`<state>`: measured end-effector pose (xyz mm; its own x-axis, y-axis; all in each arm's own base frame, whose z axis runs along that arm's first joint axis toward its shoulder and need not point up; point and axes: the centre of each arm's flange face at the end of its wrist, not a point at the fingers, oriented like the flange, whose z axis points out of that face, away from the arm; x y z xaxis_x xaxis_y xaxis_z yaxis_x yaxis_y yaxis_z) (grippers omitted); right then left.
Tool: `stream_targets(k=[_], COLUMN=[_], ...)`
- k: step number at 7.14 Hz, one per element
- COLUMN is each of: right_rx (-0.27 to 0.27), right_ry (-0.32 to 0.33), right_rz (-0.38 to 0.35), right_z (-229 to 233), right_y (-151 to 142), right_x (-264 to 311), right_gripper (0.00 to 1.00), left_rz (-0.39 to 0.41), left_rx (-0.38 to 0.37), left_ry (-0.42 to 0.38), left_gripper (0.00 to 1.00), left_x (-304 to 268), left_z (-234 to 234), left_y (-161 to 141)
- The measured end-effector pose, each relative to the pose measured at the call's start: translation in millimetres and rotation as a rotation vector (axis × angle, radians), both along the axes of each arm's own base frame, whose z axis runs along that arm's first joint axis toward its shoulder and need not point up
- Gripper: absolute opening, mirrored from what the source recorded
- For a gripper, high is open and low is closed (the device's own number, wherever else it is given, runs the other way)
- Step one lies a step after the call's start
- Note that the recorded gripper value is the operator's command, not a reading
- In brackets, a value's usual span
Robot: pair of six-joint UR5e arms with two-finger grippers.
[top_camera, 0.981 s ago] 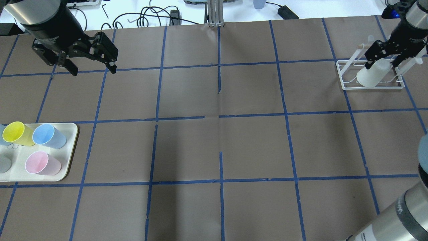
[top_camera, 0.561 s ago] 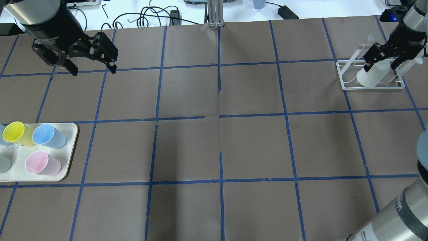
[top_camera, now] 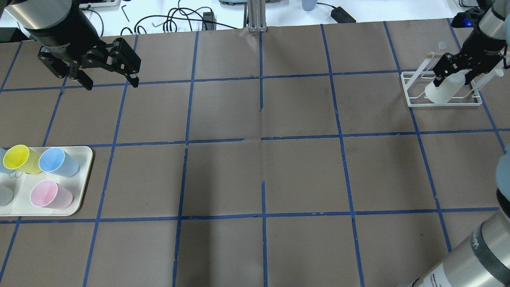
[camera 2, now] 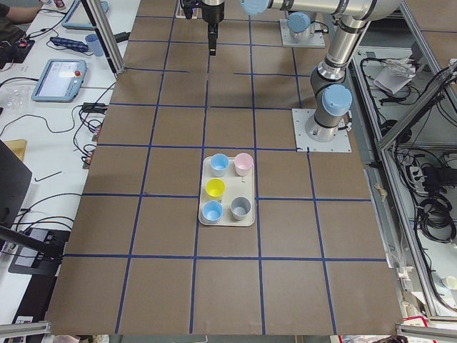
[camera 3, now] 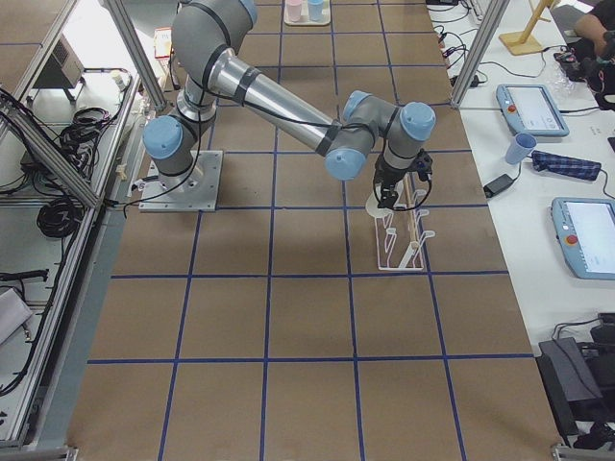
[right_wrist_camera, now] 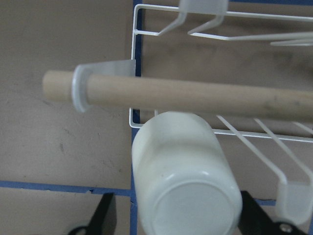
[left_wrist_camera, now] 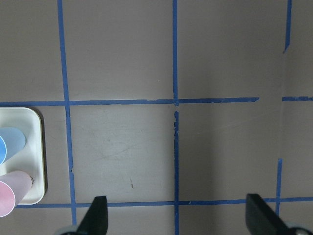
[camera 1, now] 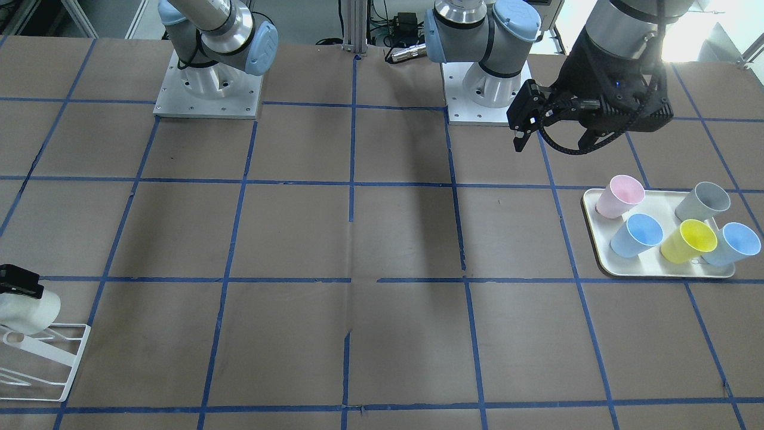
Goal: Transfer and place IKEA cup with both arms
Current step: 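Lift the white cup off the rack rod with the right gripper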
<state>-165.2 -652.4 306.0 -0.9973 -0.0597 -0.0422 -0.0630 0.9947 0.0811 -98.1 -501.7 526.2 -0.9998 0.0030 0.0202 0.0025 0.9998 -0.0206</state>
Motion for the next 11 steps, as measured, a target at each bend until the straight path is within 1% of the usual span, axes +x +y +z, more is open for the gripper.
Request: stream_targets(k=[1, 2, 4, 6, 7, 9, 11], right_rx=[0.000, 0.000, -0.002, -0.015, -0.019, -0.008, 0.014], right_ry=[0.000, 0.000, 0.002, 0.010, 0.013, 0.029, 0.056], right_rz=[-0.001, -0.002, -0.003, -0.003, -0.003, -0.003, -0.006], right_z=[0.1, 0.2, 2.0, 14.4, 25.0, 58.5, 104.4], right_y=[-0.1, -0.1, -0.6, -1.4, 0.1, 10.8, 35.6], right_x=[0.0, -0.1, -0.3, -0.9, -0.6, 2.2, 10.8], right_gripper=[0.52, 0.49, 0.47, 0.47, 0.47, 0.47, 0.47], left_rz=[0.000, 0.000, 0.000, 0.000, 0.000, 0.002, 0.002], left_rx=[0.000, 0.001, -0.001, -0.001, -0.001, -0.002, -0.004], left_ry=[0.000, 0.000, 0.001, 0.001, 0.002, 0.004, 0.008], left_gripper=[1.00, 1.00, 1.00, 1.00, 1.00, 1.00, 1.00], left_x=[0.0, 0.0, -0.1, -0.1, 0.0, 0.5, 0.4], left_z=[-0.2, -0.4, 0.3, 0.2, 0.3, 0.7, 1.6], left_y=[0.0, 0.1, 0.3, 0.2, 0.2, -0.1, 0.4])
